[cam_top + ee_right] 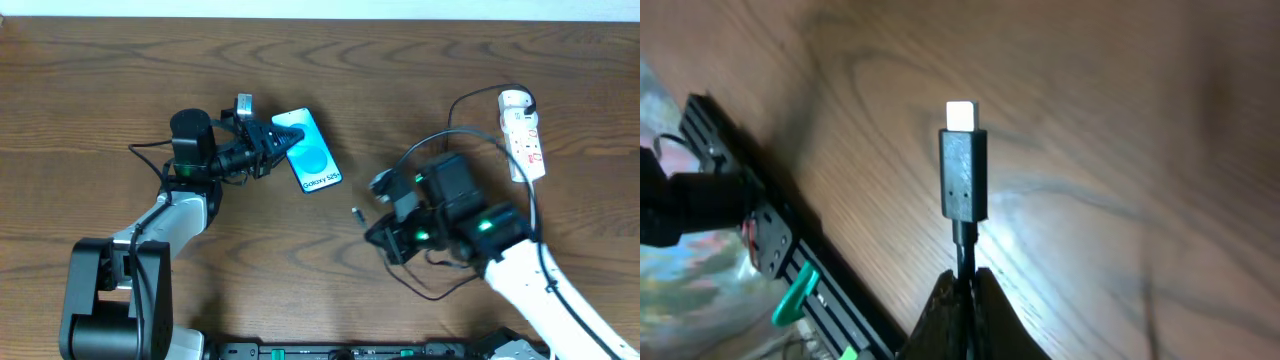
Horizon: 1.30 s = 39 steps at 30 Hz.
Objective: Plug charger to phone and switch on socket
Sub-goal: 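Carry the USB-C plug with the right gripper toward the phone's bottom port, then push the USB-C plug up into the phone's port with the right gripper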
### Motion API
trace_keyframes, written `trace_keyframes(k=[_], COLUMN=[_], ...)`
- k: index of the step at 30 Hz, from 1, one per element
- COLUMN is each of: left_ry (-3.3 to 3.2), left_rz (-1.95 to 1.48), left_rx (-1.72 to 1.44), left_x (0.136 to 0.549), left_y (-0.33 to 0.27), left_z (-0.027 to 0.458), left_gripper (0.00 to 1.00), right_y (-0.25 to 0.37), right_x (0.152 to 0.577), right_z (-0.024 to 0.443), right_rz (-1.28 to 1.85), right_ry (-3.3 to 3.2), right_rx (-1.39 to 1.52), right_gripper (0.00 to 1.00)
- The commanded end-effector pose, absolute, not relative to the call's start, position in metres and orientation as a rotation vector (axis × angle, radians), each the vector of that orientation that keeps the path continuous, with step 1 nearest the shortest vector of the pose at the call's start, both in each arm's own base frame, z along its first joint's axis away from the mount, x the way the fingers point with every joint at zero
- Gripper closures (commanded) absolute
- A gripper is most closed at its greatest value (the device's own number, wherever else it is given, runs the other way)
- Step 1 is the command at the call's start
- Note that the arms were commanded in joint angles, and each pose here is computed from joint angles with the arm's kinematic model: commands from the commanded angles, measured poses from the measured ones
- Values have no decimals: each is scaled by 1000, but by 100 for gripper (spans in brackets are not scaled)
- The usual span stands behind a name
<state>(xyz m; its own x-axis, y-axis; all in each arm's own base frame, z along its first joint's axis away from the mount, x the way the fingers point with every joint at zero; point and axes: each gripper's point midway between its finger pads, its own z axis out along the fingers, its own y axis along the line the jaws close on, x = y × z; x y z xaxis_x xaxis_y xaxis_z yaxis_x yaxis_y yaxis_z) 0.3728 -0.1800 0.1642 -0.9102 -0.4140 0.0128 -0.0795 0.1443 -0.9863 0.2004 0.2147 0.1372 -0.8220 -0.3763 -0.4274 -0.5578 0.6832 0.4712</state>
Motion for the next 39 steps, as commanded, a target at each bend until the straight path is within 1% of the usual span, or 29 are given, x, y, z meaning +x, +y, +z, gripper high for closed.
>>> trace_keyframes(k=[1,3,8,15,20,39], left_ry=[2149,2151,2149,2146,2093,2099], left_rz=[-1844,-1838,-1824,-1820,-1811,-1868], left_rx=[-413,-380,-328,-330,-273,-228], left_x=[373,371,369,370,373,365], left_y=[-188,-191,-195,-195,-195,-199], left_z=[173,173,173,173,184,189], left_gripper=[93,92,93,92,93,93], right_y=[224,234,245,251,260,252], right_x=[205,206,216,210,197,208], right_z=[133,137,146,149,156,149], right_rz=[795,821,874,967,1107,1006], right_ry=[2626,2587,2552,2589,2615,2624], right_rx=[-634,-649,-565,-495,-482,-423], right_gripper=[99,99,99,99,99,99])
